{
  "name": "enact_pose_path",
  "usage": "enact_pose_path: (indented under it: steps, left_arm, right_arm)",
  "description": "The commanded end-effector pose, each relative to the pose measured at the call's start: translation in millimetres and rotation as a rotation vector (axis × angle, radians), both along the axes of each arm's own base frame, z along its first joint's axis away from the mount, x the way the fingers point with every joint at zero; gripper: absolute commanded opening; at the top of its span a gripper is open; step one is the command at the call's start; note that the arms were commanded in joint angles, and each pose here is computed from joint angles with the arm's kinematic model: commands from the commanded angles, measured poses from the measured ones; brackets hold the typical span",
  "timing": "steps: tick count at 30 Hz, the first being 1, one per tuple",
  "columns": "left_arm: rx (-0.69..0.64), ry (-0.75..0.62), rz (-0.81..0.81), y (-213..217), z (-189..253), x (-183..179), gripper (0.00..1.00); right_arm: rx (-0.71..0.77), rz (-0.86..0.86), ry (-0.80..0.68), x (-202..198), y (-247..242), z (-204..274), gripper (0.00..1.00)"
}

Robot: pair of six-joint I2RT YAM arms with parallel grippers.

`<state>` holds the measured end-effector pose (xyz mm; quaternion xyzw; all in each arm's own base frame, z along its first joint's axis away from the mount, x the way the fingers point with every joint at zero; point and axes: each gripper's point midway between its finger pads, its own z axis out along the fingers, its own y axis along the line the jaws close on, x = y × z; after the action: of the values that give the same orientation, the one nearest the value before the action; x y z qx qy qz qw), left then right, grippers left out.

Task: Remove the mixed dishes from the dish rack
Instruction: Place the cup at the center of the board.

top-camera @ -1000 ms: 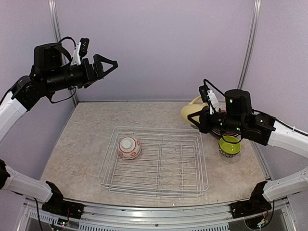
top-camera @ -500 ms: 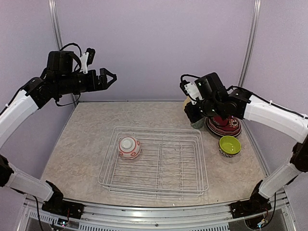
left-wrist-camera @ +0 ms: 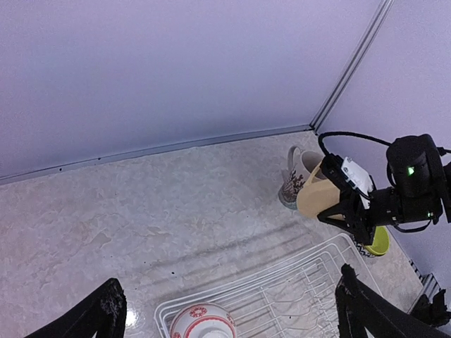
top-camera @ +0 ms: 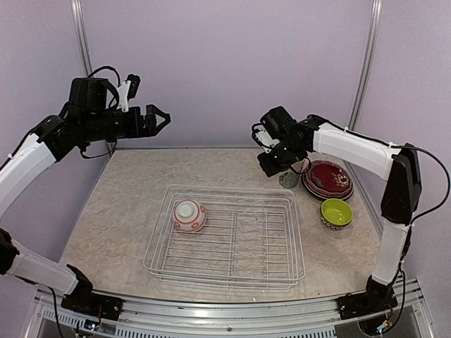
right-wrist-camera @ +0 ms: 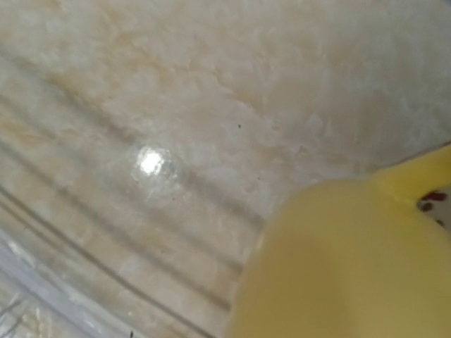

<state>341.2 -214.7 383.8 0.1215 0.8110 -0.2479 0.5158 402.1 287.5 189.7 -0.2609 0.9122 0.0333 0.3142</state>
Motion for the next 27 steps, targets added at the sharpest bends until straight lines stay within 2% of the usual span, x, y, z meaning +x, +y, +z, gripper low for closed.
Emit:
enact_pose_path:
  steps: [1, 14, 27]
  left_arm:
    - [0.037, 0.019, -0.024, -5, -11, -3, 0.99]
    - [0.261, 0.003, -0.007, -27, -41, -4, 0.99]
    - [0.194, 0.054, -0.015, -27, -42, -1, 0.99]
  right_arm:
    - [0.023, 0.014, 0.054, 14, 9, -1, 0.00]
    - [-0.035, -0.024, 0.193, 45, 4, -57, 0.00]
    - [-0.015, -0.045, 0.258, 56, -3, -89, 0.00]
